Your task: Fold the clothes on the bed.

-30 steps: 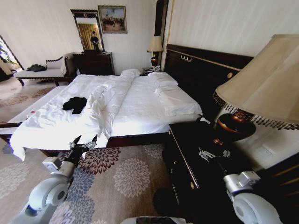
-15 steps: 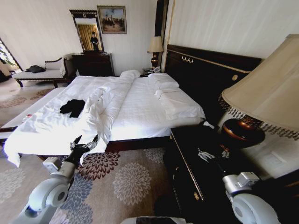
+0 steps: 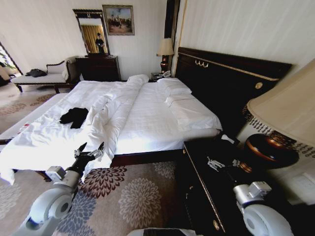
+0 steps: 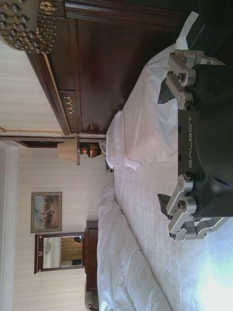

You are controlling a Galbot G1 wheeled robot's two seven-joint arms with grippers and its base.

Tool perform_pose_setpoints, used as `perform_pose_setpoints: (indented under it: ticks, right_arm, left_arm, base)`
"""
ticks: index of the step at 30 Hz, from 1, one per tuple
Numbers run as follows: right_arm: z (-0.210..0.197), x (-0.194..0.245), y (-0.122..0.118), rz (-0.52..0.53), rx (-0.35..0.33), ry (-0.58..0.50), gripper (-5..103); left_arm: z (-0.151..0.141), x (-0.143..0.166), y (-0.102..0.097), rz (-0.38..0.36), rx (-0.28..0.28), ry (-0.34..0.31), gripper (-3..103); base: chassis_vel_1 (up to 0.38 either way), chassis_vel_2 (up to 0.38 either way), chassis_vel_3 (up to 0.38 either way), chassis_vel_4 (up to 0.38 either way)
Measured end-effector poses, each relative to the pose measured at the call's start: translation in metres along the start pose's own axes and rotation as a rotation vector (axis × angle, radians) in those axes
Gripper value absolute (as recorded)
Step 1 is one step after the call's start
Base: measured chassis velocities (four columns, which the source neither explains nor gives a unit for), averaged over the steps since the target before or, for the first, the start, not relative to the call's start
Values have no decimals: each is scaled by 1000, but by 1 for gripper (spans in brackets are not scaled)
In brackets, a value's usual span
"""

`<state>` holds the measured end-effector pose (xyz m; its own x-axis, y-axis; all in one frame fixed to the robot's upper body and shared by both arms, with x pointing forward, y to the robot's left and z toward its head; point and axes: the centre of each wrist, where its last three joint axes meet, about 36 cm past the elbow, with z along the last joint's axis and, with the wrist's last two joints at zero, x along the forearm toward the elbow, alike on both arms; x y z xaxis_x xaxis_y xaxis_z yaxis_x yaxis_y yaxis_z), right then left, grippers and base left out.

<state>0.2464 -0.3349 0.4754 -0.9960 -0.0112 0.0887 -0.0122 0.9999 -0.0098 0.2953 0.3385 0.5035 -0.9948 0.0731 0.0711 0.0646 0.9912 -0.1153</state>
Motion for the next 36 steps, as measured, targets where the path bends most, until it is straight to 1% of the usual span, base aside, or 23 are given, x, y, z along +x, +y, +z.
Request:
perform_pose_setpoints:
  ticks: [18,36]
  right_arm:
    - [3,1,3,6,-14,7,100]
    - [4,0,3,7,-10,8,100]
  left_arm:
    - [-1,3,-1,-2,1,-4,100]
    - [-1,4,-2,-1,2,-8,100]
  base:
    - [-119,120,120,-125]
    - [-166,159,161,-157]
